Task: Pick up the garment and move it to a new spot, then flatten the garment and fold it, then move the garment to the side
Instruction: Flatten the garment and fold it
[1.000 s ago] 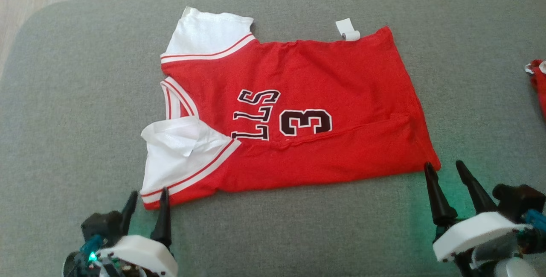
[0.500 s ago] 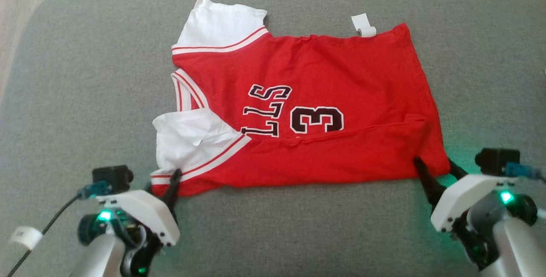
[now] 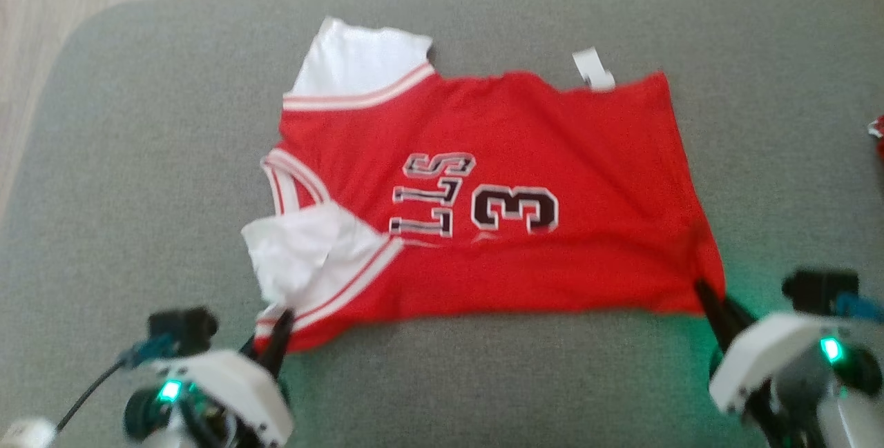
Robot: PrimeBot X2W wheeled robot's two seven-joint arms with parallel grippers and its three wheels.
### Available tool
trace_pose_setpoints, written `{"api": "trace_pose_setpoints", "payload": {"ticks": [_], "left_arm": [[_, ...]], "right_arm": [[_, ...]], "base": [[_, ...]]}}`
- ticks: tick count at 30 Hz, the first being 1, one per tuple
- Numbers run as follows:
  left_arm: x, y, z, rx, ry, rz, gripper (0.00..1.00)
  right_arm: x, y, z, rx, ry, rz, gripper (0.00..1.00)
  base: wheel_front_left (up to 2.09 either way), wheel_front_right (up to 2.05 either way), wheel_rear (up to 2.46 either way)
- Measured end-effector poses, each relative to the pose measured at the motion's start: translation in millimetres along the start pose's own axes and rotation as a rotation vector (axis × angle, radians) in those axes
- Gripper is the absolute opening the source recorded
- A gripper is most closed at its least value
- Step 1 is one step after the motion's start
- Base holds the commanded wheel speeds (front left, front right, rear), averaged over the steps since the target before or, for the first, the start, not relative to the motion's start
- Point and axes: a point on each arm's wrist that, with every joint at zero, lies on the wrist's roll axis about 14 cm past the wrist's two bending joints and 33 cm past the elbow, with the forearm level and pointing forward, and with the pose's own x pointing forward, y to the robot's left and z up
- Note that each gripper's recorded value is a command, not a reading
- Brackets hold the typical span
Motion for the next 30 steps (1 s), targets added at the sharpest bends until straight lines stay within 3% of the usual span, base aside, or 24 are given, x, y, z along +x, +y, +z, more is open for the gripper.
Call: {"api": "trace_pose_setpoints", "payload": {"ticks": [11, 12, 13, 14, 20, 29, 30], "left_arm": [[-52, 2, -56, -0.101, 0.095, 0.062, 0.00], [-53, 2, -59, -0.103, 0.100, 0.063, 0.00], [-53, 1, -60, -0.104, 0.099, 0.061, 0.13], [-52, 0, -59, -0.108, 0.092, 0.062, 0.99], [-48, 0, -50, -0.091, -0.017, 0.103, 1.00], [-57, -5, 71, 0.115, -0.546, 0.163, 1.00], [-57, -5, 71, 0.115, -0.546, 0.163, 1.00]], "right_arm": [[-54, -8, -66, 0.129, 0.089, -0.073, 0.00], [-55, -7, -68, 0.138, 0.092, -0.073, 0.13], [-55, -5, -68, 0.143, 0.092, -0.071, 0.91], [-56, -5, -67, 0.145, 0.088, -0.070, 1.00], [-57, -3, -44, 0.124, -0.029, -0.077, 1.00], [-72, 18, 53, -0.035, -0.404, -0.044, 1.00], [-72, 18, 53, -0.035, -0.404, -0.044, 1.00]], "base": [[0.00, 0.00, 0.00], [0.00, 0.00, 0.00], [0.00, 0.00, 0.00], [0.00, 0.00, 0.00], [0.00, 0.00, 0.00], [0.00, 0.00, 0.00], [0.00, 0.00, 0.00]]}}
